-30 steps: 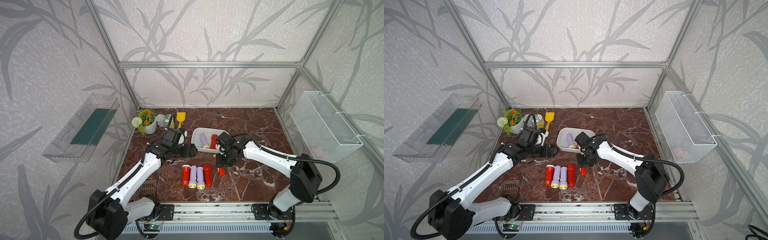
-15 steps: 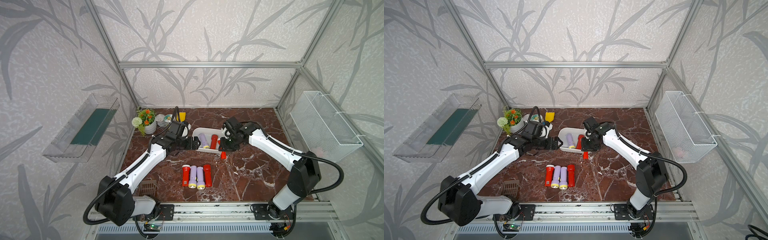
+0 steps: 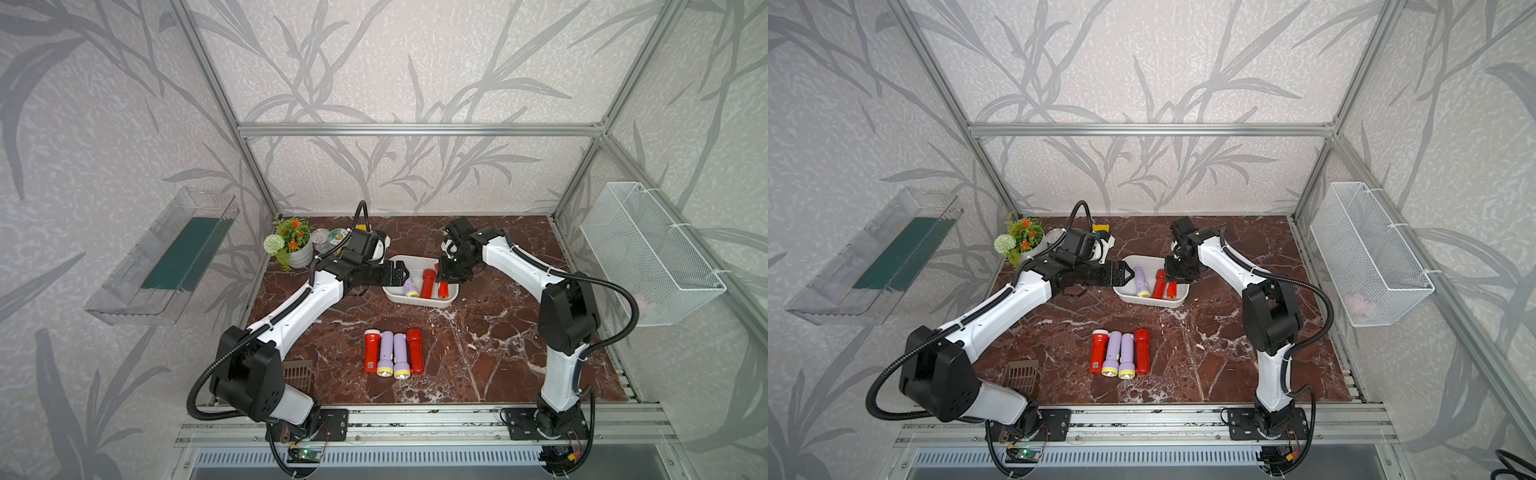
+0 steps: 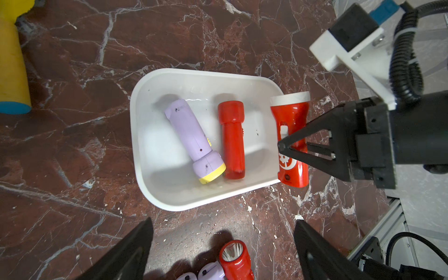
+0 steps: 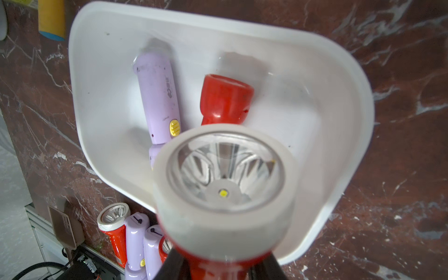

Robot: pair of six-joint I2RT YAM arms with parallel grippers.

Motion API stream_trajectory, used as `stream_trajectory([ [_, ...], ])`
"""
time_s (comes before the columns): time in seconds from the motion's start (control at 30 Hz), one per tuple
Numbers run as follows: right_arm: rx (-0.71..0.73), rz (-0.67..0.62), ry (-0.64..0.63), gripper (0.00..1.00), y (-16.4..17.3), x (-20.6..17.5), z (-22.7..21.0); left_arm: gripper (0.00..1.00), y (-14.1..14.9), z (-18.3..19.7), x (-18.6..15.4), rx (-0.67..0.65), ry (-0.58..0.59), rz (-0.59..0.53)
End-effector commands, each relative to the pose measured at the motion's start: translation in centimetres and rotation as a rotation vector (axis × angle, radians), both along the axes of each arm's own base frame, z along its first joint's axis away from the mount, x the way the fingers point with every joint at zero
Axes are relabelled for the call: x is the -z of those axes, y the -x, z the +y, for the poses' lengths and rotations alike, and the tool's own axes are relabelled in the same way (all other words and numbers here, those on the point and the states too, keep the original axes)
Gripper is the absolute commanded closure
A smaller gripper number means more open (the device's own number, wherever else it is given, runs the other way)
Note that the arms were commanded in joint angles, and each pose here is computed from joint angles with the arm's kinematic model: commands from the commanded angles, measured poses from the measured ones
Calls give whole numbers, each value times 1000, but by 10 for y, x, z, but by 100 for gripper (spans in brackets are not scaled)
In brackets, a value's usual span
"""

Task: Put the flashlights into the storage boxes
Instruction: Place the flashlight at the storage box.

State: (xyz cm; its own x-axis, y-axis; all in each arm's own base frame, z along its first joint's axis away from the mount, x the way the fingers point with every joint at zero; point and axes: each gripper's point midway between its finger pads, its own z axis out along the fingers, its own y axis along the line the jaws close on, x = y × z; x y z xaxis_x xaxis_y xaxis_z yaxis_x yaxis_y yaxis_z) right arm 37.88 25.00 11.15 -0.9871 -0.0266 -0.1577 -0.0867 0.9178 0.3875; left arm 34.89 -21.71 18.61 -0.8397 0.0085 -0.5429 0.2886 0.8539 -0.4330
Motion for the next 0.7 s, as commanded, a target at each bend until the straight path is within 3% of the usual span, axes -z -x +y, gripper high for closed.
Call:
stream_trajectory([
  [0.0, -11, -9, -32, 68, -12, -2, 3, 7, -6, -2, -9, 22, -6, -26],
  [0.67, 17, 92, 59, 68, -14, 56, -18, 7, -4, 3, 5, 16, -26, 12],
])
